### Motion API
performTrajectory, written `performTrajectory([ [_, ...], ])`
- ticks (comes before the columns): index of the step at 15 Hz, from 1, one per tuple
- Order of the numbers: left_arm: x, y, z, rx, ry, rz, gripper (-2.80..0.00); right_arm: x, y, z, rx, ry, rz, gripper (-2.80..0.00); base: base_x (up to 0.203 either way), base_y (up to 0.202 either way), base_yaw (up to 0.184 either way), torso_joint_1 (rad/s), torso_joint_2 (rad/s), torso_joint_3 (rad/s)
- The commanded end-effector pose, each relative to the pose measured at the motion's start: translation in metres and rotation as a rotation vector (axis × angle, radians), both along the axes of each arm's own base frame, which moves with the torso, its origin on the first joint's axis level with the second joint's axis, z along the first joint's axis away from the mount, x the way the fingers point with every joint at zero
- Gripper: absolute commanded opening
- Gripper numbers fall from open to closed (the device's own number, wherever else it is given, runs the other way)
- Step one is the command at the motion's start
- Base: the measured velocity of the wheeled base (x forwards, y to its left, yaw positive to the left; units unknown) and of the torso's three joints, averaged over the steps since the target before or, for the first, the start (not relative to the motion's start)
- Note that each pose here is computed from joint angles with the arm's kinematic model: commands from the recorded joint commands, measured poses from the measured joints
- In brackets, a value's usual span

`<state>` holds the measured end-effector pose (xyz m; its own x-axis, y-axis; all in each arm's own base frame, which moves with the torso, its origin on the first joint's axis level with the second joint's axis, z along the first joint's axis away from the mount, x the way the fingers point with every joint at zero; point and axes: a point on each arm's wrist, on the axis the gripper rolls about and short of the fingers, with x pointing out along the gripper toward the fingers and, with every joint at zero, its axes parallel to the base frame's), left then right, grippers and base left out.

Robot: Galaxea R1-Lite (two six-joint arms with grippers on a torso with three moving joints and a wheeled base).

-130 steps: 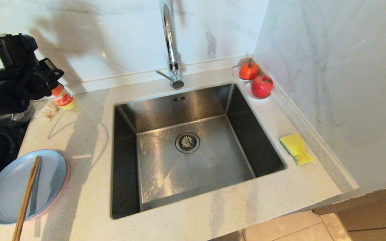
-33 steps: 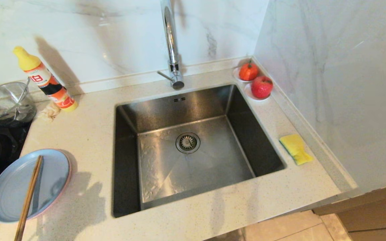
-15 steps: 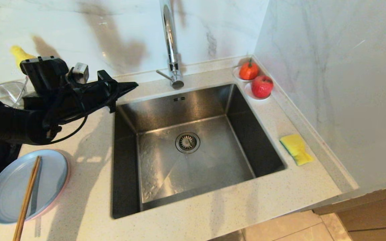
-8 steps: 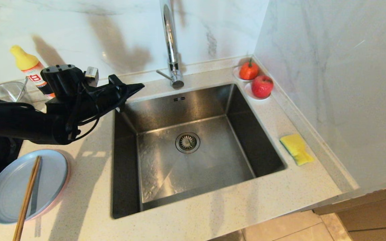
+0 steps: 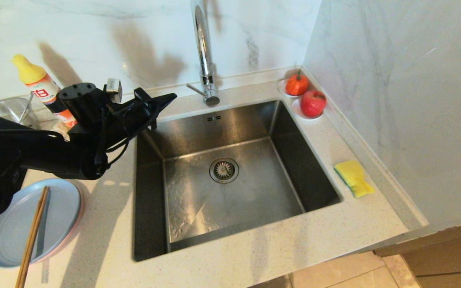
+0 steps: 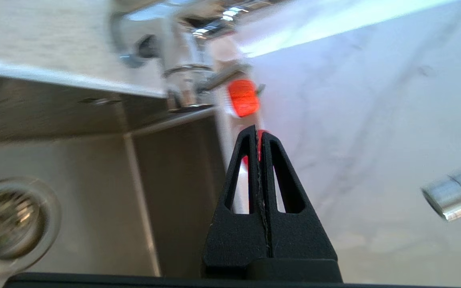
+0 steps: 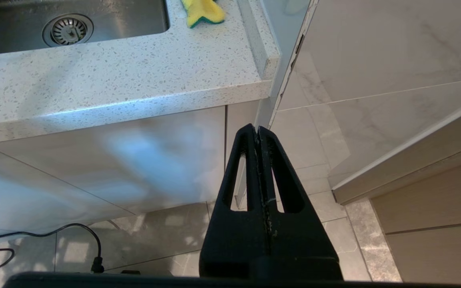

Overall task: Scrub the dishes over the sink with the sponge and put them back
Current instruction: Turn on the faucet

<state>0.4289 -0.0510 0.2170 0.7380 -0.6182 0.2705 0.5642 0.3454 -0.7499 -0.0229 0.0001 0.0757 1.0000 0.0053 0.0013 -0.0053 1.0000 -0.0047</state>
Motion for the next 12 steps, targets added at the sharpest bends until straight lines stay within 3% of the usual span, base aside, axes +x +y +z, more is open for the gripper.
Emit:
performTrajectory([
  [1,0.002,-0.006,-0.009,-0.039,-0.031,-0.03,-2.8,0.0,0.0,0.0,-0.001,0.0,0.001,-2.8,0.0,0.0,0.0,0.0,0.0,0.0],
  [2,0.002,-0.006,-0.007,-0.059,-0.027,-0.039,-2.8,0.0,0.0,0.0,-0.001,0.0,0.001,-2.8,0.0,0.0,0.0,0.0,0.0,0.0],
  [9,0.012,-0.006,-0.021,-0.059,-0.004,-0.036,-2.8,0.0,0.0,0.0,0.0,0.0,0.001,-2.8,0.0,0.0,0.0,0.0,0.0,0.0],
  [12,0.014,-0.007,-0.014,-0.06,-0.026,-0.041,-2.8,0.0,0.0,0.0,-0.001,0.0,0.001,-2.8,0.0,0.0,0.0,0.0,0.0,0.0],
])
